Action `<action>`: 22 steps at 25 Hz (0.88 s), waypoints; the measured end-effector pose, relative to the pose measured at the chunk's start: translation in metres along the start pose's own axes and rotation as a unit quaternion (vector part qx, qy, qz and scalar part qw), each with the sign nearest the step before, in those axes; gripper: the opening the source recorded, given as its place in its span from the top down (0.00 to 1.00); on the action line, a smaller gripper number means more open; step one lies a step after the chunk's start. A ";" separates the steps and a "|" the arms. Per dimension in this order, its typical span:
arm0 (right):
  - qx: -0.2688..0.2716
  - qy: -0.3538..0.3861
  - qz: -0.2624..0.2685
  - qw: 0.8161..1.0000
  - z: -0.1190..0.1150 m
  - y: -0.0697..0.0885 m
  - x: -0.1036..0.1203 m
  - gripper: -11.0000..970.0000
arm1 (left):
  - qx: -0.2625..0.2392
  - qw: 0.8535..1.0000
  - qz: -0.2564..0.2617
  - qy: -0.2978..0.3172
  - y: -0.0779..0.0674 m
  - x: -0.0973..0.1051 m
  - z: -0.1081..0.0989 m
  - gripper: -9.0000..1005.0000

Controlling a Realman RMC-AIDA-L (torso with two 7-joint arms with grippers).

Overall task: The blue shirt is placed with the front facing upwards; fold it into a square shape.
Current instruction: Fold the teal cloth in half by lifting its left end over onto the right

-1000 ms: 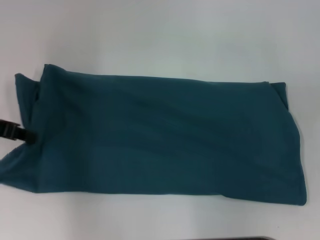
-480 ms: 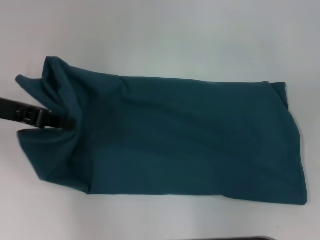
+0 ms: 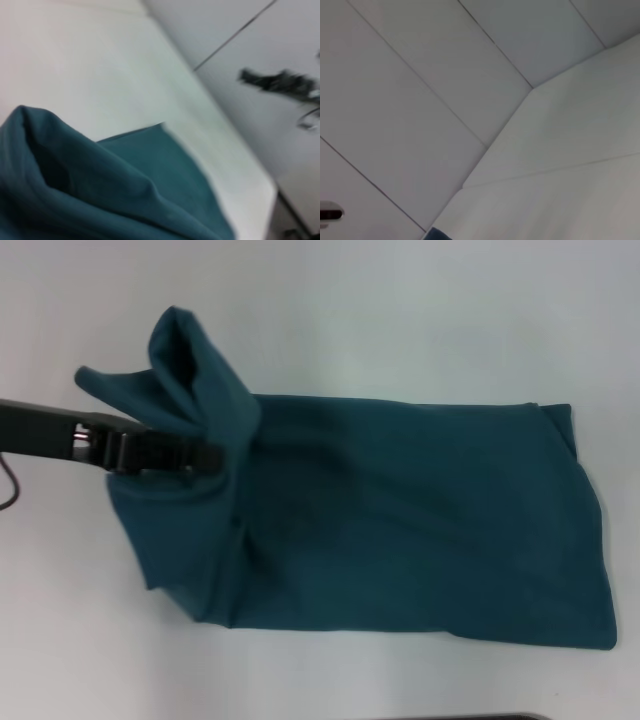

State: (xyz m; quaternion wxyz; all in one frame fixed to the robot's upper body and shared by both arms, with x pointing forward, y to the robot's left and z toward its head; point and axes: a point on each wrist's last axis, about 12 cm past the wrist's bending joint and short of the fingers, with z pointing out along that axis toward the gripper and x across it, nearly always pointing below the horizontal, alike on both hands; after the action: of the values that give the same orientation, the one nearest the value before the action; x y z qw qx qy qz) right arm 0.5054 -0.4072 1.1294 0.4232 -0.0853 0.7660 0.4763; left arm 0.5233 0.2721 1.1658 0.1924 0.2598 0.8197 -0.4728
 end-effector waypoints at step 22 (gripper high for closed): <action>-0.014 0.016 -0.005 1.000 0.012 0.002 0.003 0.05 | 0.091 0.995 0.031 -0.003 -0.019 -0.030 0.053 0.91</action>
State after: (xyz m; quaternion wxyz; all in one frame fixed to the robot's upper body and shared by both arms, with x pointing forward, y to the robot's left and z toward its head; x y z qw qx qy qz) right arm 0.5089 -0.3958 1.1263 0.4120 -0.1030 0.7657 0.4830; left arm 0.5394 0.2103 1.1700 0.1850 0.2997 0.7645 -0.5399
